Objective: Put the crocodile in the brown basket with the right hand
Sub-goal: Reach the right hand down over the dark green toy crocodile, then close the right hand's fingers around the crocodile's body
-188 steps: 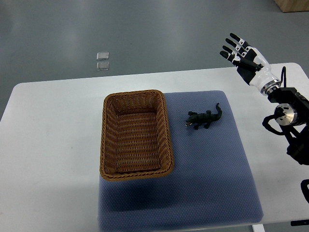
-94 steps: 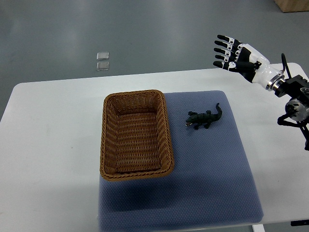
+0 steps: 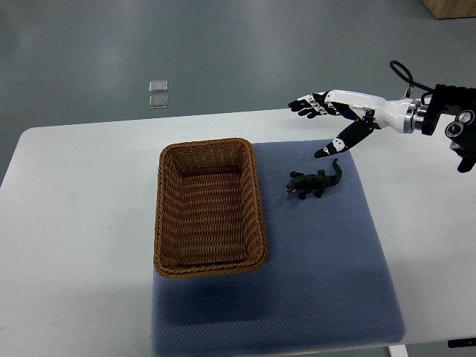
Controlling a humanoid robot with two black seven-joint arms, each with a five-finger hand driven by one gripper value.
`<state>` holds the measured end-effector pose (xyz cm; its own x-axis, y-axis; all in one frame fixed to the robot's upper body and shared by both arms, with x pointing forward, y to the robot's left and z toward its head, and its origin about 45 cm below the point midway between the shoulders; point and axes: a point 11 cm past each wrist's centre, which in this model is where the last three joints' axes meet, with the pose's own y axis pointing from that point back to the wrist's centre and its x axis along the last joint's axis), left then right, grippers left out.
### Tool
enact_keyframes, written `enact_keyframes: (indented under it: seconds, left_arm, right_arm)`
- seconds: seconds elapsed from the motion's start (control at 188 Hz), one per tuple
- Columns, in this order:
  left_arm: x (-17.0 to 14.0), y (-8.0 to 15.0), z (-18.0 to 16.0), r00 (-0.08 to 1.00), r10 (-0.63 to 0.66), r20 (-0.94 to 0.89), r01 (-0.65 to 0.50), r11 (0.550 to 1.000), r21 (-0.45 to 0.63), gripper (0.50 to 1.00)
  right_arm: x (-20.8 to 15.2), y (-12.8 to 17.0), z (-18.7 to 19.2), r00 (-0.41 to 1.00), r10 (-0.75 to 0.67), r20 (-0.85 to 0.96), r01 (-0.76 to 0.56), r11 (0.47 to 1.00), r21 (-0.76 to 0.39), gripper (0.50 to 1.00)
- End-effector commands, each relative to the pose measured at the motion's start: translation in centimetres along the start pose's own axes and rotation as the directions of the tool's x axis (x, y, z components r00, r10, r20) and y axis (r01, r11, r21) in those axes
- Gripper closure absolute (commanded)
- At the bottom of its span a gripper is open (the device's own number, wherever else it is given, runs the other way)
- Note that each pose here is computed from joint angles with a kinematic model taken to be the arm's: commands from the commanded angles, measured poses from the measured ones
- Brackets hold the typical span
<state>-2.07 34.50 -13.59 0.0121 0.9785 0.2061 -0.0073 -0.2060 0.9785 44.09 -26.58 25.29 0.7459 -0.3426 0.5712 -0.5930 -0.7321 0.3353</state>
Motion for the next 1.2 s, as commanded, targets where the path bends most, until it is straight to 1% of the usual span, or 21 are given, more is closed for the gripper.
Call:
enact_keyframes:
  seconds: [0.0, 0.085, 0.149, 0.363, 0.683, 1.008, 1.195]
  left_arm:
    - [0.0, 0.0, 0.0, 1.000, 0.000, 0.000, 0.000, 1.000, 0.000, 0.500]
    - [0.0, 0.0, 0.0, 1.000, 0.000, 0.000, 0.000, 1.000, 0.000, 0.500]
    - [0.0, 0.0, 0.0, 1.000, 0.000, 0.000, 0.000, 1.000, 0.000, 0.500]
    - [0.0, 0.0, 0.0, 1.000, 0.000, 0.000, 0.000, 1.000, 0.000, 0.500]
    - [0.0, 0.0, 0.0, 1.000, 0.000, 0.000, 0.000, 1.000, 0.000, 0.500]
    - [0.0, 0.0, 0.0, 1.000, 0.000, 0.000, 0.000, 1.000, 0.000, 0.500]
    - [0.0, 0.0, 0.0, 1.000, 0.000, 0.000, 0.000, 1.000, 0.000, 0.500]
  right_arm:
    - [-0.9, -0.4, 0.0, 0.988, -0.066, -0.143, 0.061, 0.997, -0.036, 0.572]
    - [-1.9, -0.8, 0.2, 0.961, -0.111, -0.252, 0.097, 0.993, -0.065, 0.572]
    - [-2.6, -1.2, 0.3, 0.944, -0.134, -0.302, 0.117, 0.990, -0.074, 0.572]
    - [-4.0, -2.1, 0.4, 0.905, -0.189, -0.381, 0.164, 0.981, -0.100, 0.572]
    - [-5.8, -3.8, 0.5, 0.838, -0.225, -0.497, 0.194, 0.974, -0.113, 0.572]
    - [-6.3, -3.5, 1.5, 0.708, -0.276, -0.650, 0.225, 0.961, -0.164, 0.574]
    - [-6.9, -3.2, 2.5, 0.651, -0.293, -0.700, 0.233, 0.955, -0.183, 0.574]
